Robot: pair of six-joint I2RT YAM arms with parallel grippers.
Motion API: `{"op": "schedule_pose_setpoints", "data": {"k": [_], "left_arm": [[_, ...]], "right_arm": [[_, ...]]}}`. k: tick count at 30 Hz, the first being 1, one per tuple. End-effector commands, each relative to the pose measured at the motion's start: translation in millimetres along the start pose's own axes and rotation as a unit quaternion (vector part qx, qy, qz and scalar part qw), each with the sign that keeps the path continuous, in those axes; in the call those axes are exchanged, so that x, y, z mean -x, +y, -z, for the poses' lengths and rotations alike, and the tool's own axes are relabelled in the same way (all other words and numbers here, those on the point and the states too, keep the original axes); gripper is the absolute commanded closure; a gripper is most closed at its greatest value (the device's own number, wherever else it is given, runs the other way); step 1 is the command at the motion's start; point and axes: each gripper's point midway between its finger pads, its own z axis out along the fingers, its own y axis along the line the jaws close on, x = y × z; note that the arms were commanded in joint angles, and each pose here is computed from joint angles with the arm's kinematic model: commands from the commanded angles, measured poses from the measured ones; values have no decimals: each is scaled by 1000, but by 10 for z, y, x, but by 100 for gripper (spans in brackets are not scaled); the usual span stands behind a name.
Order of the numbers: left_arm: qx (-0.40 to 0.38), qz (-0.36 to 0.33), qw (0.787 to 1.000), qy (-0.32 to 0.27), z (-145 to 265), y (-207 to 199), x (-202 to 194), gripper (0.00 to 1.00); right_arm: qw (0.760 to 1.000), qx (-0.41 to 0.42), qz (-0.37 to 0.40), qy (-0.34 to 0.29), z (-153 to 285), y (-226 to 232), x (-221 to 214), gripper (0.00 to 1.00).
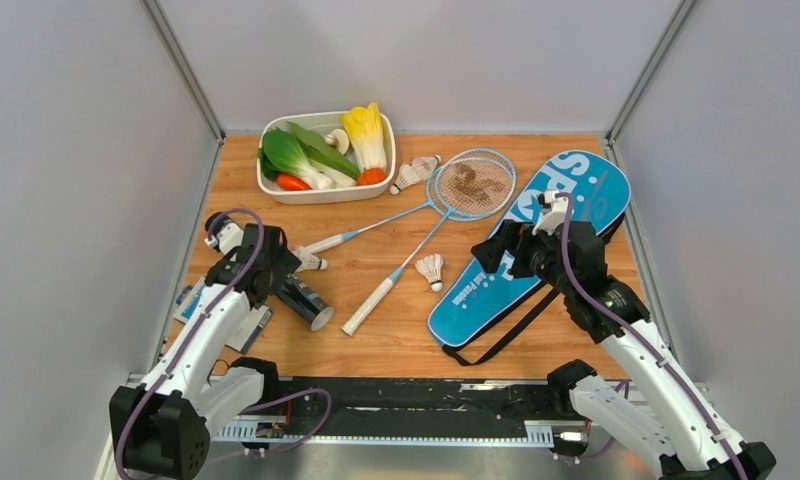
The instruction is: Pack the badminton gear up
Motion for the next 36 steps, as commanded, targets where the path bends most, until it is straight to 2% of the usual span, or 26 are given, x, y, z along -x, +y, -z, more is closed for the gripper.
{"op": "schedule_pose_setpoints", "data": {"k": [1,7,13,16,20,24,29,32,36], "left_arm": [[6,-12,998,-55,14,-127,390,7],[53,-22,997,-42,-200,-67,511,7],[52,-13,998,-30,-415,-87,518,7],[67,-9,998,-17,-573,11,430,8],[75,1,997,28,-787,72,250,9],[75,6,996,38,-871,59,208,12],[72,9,997,26,-804,40,297,29],[76,8,997,0,-638,44,463,40],[65,12,997,-45,-320,-4,755,46]], "right_arm": [[999,21,6,-25,37,98,121,0],[999,15,15,-30,68,69,131,0],[999,12,25,-43,124,59,174,0],[998,15,32,-53,173,85,232,0],[997,18,35,-68,253,112,295,0],[997,19,35,-70,280,120,303,0],[997,14,31,-69,287,103,300,0],[997,16,25,-66,280,111,288,0],[998,16,19,-60,251,119,281,0]]}}
